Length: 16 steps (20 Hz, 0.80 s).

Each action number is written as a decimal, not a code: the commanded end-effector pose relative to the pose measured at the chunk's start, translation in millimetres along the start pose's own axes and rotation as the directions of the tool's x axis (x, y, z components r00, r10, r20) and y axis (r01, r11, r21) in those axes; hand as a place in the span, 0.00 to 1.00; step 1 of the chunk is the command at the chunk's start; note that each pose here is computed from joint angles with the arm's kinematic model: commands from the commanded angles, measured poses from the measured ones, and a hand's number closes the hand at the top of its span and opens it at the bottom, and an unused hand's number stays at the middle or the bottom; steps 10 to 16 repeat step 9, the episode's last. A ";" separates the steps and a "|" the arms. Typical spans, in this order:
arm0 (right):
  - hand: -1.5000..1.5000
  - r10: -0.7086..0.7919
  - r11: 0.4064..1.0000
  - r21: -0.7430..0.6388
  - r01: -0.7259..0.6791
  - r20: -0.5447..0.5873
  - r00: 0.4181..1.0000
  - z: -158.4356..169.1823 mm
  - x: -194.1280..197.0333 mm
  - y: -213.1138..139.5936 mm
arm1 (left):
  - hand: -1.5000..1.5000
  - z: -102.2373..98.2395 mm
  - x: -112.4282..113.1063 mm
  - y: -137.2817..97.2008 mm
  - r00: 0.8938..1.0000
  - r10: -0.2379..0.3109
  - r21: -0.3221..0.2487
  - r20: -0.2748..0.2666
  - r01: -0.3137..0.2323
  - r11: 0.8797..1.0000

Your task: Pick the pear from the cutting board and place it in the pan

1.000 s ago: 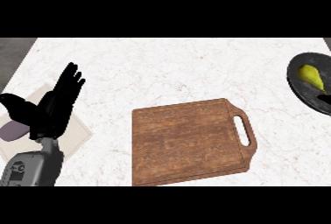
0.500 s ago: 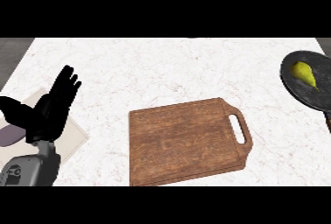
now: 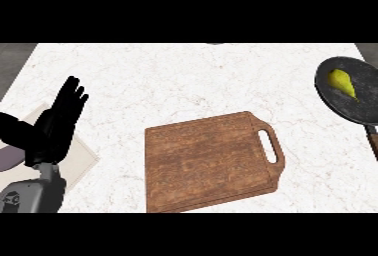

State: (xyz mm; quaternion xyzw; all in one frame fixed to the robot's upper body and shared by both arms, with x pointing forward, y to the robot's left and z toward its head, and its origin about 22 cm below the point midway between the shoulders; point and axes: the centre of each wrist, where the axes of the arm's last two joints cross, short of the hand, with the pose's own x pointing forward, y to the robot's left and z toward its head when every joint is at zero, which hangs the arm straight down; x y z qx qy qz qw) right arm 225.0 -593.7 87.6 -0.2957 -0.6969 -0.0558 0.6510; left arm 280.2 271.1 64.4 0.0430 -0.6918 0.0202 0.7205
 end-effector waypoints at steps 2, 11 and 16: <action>0.00 -0.040 0.999 0.013 0.040 0.031 0.999 34.1 -23.6 -25.8 | 0.50 2.7 -22.0 11.2 1.000 0.003 -0.010 -0.003 -0.003 1.000; 0.00 0.005 0.999 0.032 -0.006 0.036 0.999 30.6 -15.2 -31.6 | 0.50 -16.7 -7.7 -5.5 1.000 0.012 0.003 0.001 -0.012 1.000; 0.00 0.005 0.999 0.032 -0.006 0.036 0.999 30.6 -15.2 -31.6 | 0.50 -16.7 -7.7 -5.5 1.000 0.012 0.003 0.001 -0.012 1.000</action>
